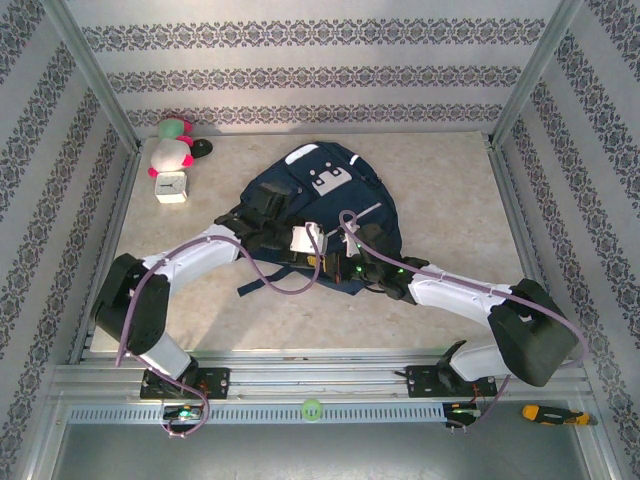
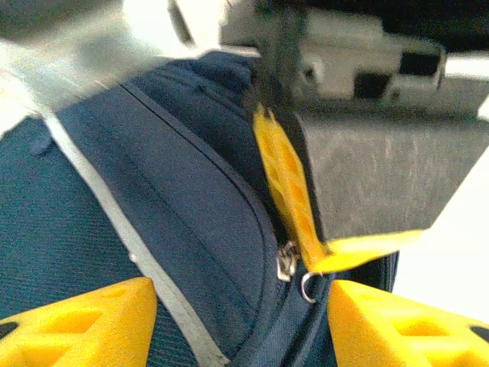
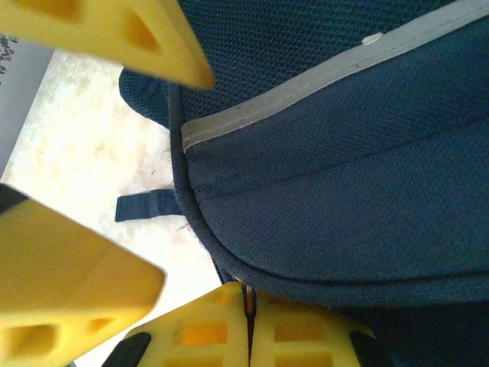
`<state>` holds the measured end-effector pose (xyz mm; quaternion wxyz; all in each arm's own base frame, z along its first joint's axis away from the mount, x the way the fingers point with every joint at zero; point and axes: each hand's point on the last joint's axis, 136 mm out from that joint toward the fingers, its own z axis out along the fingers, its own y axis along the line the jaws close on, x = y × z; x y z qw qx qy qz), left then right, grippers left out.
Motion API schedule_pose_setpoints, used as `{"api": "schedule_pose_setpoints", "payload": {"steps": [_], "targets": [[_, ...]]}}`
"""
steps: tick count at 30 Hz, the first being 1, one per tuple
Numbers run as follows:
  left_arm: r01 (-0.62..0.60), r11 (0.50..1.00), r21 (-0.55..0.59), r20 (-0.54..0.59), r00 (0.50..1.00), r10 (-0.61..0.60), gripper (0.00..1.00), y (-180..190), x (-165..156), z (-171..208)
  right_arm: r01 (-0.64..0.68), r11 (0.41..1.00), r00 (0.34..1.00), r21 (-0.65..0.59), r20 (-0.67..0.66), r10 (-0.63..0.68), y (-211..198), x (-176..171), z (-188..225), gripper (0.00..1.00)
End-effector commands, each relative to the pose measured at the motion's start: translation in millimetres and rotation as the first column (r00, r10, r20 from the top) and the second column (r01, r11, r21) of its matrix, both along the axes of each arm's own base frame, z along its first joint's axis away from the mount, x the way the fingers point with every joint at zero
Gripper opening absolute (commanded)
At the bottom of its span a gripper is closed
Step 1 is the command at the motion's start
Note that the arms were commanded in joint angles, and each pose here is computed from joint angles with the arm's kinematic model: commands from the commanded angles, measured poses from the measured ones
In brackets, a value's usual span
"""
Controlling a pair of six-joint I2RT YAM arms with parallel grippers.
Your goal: Pack the student bag
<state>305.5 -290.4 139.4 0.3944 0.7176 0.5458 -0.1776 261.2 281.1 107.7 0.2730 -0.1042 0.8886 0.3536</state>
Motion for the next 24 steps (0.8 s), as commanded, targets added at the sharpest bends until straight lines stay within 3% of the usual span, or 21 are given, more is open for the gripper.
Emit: {"api": "schedule_pose_setpoints", "payload": {"steps": [1, 5, 10, 12, 19, 24], "targets": [[0.089, 0.993, 0.078, 0.05, 0.994, -0.093, 0.58, 1.7, -7.3, -14.9, -0.017, 0.999, 0.999, 0.031, 0.03, 0.016, 2.6, 4.0, 19.2, 0.0], [0.045, 0.994, 0.096, 0.114, 0.992, -0.055, 0.4, 2.8, 7.1, -23.5, -0.021, 0.999, 0.999, 0.04, 0.032, 0.019, 2.1, 2.9, 22.0, 0.0], [0.02, 0.992, 0.128, 0.111, 0.993, -0.034, 0.09, 10.0, 9.3, -27.0, 0.013, 1.0, 1.0, 0.025, 0.013, -0.013, -13.5, 4.0, 17.8, 0.0], [0.026, 0.99, 0.135, 0.086, 0.996, -0.038, 0.02, 17.0, 3.4, -28.6, 0.047, 0.999, 0.999, 0.018, 0.001, -0.047, -29.6, 7.0, 15.4, 0.0], [0.002, 0.995, 0.102, 0.028, 1.0, -0.004, 0.0, 39.6, -17.6, -25.9, 0.161, 0.985, 0.987, -0.059, 0.02, -0.161, -95.2, 17.9, 10.8, 0.0], [-0.019, 0.995, 0.098, 0.009, 1.0, 0.018, 0.0, 53.2, -28.8, -22.7, 0.16, 0.985, 0.987, -0.061, 0.022, -0.159, -103.6, 25.2, 12.4, 0.0]]}}
